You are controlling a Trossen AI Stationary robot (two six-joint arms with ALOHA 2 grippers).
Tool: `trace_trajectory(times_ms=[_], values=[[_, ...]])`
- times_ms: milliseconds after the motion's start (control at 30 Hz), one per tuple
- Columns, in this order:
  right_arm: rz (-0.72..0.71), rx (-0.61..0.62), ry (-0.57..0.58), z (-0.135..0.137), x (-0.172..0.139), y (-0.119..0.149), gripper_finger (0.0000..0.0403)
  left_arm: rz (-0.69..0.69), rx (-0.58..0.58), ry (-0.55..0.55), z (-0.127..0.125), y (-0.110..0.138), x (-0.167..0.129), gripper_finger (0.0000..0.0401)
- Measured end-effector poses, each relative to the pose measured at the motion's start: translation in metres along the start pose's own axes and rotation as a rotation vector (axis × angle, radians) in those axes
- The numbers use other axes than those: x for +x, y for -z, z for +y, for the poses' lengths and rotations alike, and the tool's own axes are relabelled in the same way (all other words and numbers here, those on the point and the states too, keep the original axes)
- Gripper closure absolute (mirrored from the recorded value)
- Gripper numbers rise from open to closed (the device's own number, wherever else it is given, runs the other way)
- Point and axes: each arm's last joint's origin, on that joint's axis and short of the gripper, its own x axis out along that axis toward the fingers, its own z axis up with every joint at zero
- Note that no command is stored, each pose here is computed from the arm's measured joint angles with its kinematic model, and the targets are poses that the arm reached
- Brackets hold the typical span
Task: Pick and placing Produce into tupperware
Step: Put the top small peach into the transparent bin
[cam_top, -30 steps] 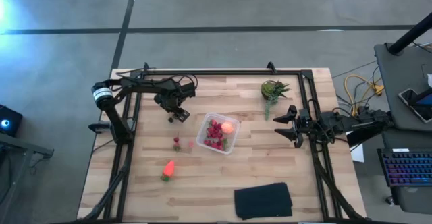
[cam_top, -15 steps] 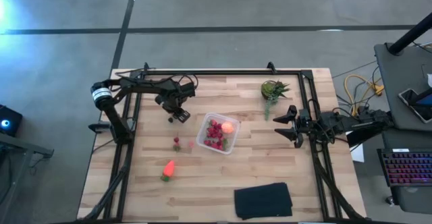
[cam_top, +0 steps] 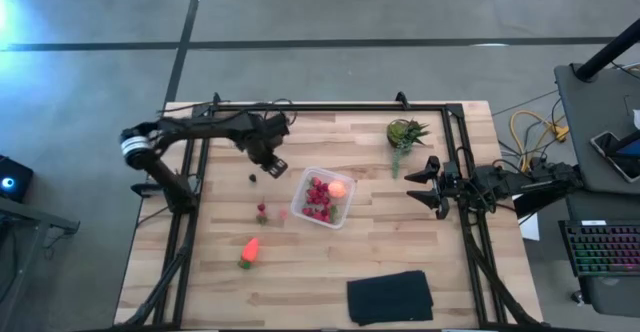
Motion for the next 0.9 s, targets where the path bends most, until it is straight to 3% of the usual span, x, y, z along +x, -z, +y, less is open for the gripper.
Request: trace_trajectory(times_ms=[200, 300, 367, 467, 633, 767, 900], values=[[0.0, 0.0, 0.0, 0.0, 0.0, 0.0, 0.0158, -0.309, 0.242, 0.266, -0.034, 0.002, -0.066, 0.0328], [0.0, 0.0, 0.0, 0.0, 0.0, 0.0, 0.0161, -0.413, 0.381, 0.361, -0.055, 0.004, -0.08, 0.0324], [0.0, 0.0, 0.0, 0.0, 0.0, 0.0, 0.016, -0.405, 0.445, 0.397, -0.069, 0.005, -0.077, 0.032], [0.0, 0.0, 0.0, 0.0, 0.0, 0.0, 0.0158, -0.383, 0.528, 0.385, -0.089, 0.003, -0.062, 0.0313], [-0.001, 0.0, 0.0, 0.0, 0.0, 0.0, 0.0157, -0.363, 0.545, 0.276, -0.112, -0.003, -0.034, 0.0273], [0.0, 0.0, 0.0, 0.0, 0.0, 0.0, 0.0161, -0.372, 0.573, 0.278, -0.127, -0.006, -0.032, 0.0223], [0.0, 0.0, 0.0, 0.0, 0.0, 0.0, 0.0159, -0.357, 0.562, 0.273, -0.126, -0.003, -0.036, 0.0179]])
